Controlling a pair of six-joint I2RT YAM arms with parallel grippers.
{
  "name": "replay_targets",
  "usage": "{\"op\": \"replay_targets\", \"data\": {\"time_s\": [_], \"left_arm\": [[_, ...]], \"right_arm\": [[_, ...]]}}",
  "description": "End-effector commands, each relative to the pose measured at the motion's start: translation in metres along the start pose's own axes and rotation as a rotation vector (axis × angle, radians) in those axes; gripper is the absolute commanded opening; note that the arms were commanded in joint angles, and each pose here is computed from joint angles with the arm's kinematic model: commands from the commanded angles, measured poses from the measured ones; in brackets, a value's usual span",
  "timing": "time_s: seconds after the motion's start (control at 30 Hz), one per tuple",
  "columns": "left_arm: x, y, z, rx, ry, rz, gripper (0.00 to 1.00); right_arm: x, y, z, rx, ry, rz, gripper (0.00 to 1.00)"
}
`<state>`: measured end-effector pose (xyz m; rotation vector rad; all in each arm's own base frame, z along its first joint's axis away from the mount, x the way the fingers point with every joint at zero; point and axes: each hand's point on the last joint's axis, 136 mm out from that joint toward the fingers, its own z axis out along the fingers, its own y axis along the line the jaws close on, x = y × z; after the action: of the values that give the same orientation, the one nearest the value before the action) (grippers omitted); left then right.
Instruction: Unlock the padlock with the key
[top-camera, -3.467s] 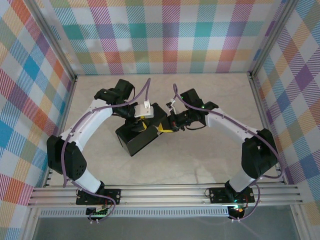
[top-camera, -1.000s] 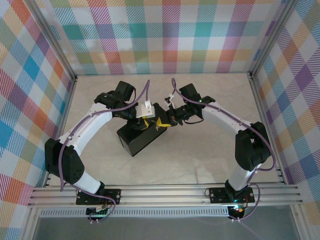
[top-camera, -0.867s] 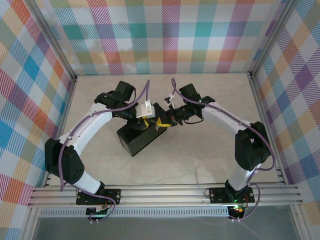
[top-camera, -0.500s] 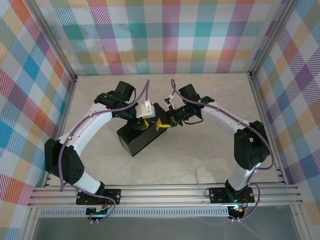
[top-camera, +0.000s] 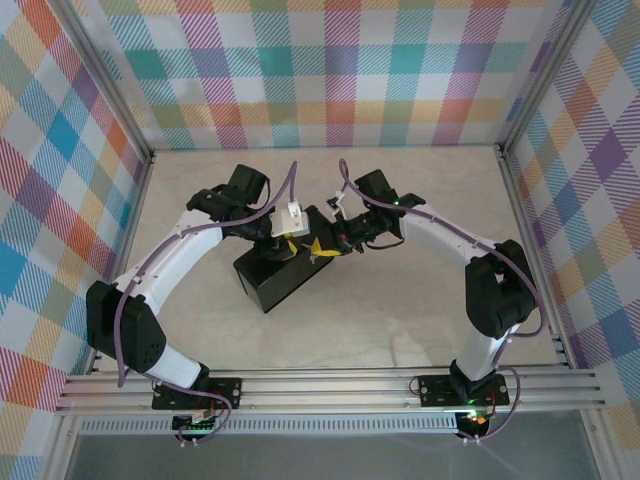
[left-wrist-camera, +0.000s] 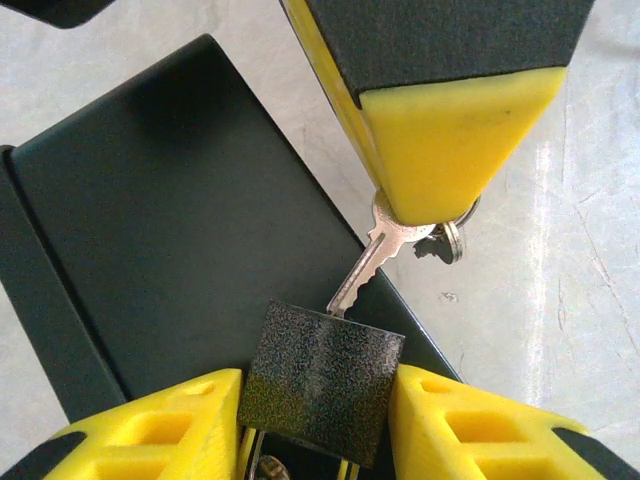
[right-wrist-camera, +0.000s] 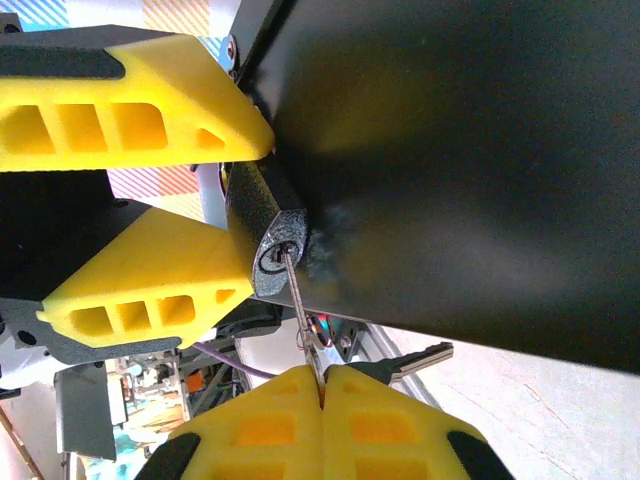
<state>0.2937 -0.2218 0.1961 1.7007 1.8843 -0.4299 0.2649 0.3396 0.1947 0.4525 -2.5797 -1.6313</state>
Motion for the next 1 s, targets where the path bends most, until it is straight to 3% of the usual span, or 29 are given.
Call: {"op": "replay_targets", "data": {"time_s": [0.0, 0.5, 0.97], "left_arm": [[0.008, -0.021, 0.007, 0.054, 0.006, -0.014, 0.39], [0.001, -0.029, 0.007, -0.004, -0.014, 0.049, 0.39], [-0.006, -0.033, 0.005, -0.037, -0.039, 0.100, 0.37]], "right_arm": [[-0.002, 0.018, 0.002, -0.079, 0.016, -0.041, 0.00], [-0.004, 0.028, 0.003, -0.132, 0.075, -0.036, 0.00], [-0.016, 0.029, -0.001, -0.065, 0.100, -0.102, 0.00]]}}
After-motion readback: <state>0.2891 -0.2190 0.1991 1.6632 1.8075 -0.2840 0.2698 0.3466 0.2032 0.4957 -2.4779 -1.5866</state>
